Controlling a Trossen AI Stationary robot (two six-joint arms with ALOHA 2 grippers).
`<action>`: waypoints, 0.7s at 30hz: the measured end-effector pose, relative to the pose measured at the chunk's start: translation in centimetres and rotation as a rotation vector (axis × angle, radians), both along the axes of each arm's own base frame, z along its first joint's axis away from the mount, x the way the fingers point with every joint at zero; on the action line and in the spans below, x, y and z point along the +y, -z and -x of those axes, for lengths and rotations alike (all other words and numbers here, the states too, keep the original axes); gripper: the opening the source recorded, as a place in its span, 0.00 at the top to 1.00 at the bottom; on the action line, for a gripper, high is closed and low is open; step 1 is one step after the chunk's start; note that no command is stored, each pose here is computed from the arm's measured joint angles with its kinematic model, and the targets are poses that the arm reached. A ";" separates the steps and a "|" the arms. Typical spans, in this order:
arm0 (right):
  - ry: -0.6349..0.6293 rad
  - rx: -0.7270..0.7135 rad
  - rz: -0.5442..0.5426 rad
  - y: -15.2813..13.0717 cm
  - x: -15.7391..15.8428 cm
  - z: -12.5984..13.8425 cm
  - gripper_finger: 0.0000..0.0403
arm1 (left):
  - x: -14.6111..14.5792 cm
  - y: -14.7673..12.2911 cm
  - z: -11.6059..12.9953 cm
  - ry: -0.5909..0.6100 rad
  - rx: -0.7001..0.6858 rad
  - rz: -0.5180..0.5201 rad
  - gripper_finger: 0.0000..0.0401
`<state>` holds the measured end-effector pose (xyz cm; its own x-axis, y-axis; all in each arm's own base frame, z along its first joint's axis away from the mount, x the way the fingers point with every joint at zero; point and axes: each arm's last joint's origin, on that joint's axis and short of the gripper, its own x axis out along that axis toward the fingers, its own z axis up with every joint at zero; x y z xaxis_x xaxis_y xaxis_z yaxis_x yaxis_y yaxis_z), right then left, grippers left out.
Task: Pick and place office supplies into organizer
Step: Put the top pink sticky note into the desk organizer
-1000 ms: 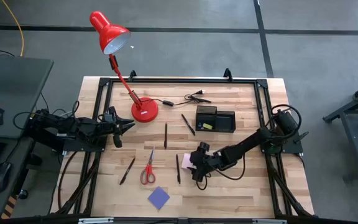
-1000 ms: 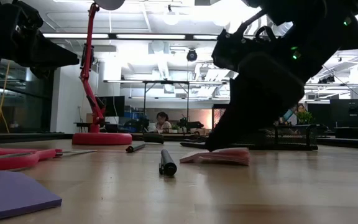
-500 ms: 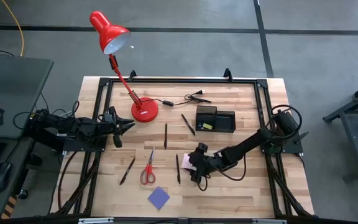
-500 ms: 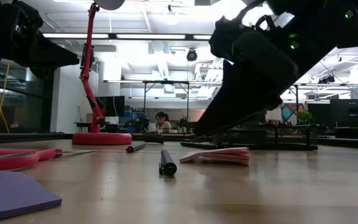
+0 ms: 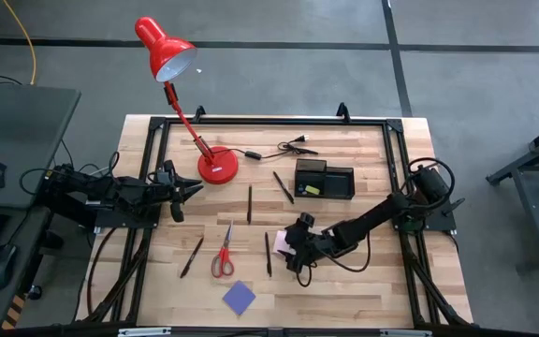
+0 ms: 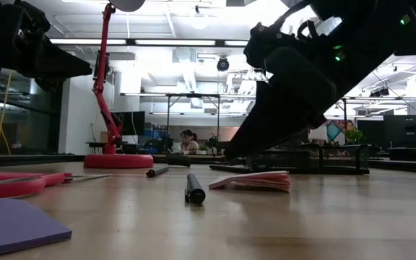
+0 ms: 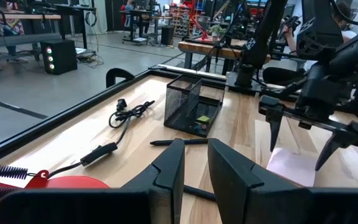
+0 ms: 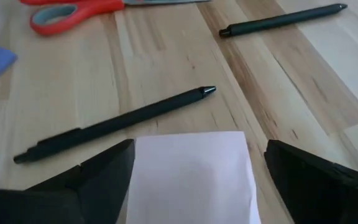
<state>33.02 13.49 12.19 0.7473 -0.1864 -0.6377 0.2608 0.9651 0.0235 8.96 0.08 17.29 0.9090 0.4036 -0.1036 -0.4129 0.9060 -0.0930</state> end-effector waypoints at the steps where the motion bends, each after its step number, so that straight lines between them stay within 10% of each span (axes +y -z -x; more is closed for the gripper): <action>1: -0.011 0.003 0.011 0.0 0.0 0.0 0.11 | 0.0 0.0 0.0 0.000 0.000 0.000 0.85; 21: -0.035 0.097 0.014 1.9 0.4 0.4 0.06 | 0.0 0.0 0.0 0.000 0.000 0.000 0.85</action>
